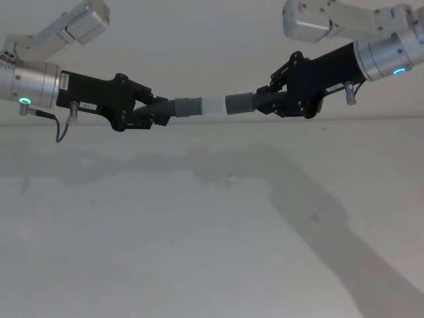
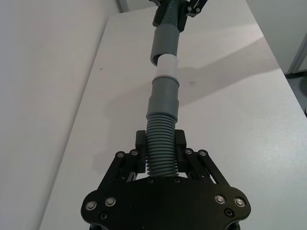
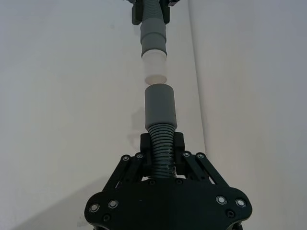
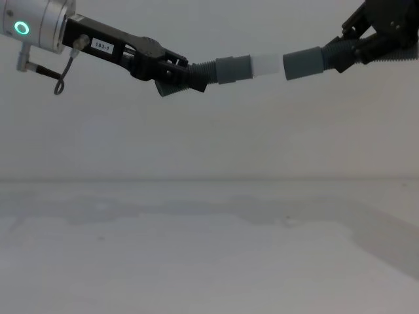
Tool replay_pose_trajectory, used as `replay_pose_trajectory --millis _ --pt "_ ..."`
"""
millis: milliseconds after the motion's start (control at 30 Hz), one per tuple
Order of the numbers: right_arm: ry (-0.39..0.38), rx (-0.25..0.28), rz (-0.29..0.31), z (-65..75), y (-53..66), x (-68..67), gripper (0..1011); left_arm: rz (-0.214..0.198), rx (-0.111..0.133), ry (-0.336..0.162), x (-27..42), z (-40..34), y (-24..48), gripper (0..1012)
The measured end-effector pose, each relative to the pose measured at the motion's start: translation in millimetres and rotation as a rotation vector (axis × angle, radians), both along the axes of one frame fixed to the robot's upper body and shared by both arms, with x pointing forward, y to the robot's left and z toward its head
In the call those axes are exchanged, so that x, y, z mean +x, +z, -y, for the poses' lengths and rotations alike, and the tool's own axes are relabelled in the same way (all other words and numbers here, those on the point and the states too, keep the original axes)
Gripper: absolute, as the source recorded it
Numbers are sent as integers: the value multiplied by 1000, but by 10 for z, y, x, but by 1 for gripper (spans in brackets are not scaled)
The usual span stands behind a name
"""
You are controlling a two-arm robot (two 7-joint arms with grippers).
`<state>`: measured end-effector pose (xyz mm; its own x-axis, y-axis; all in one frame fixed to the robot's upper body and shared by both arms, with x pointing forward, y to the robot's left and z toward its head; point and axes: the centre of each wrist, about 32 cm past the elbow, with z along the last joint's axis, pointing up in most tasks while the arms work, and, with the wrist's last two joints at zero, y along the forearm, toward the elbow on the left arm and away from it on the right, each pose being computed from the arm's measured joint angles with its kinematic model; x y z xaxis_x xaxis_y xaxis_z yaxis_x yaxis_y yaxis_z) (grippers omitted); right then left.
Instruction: Use both hands to pick up one end of the pipe from the table, align the ends, and insert them.
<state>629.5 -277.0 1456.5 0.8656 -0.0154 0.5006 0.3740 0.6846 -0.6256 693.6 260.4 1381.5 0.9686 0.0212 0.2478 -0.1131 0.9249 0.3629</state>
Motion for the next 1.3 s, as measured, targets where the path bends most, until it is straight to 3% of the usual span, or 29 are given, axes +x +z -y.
replay_pose_trajectory --millis 1300 --pt "15 23 -11 -44 33 -52 244 0 0 0 0 0 0 313"
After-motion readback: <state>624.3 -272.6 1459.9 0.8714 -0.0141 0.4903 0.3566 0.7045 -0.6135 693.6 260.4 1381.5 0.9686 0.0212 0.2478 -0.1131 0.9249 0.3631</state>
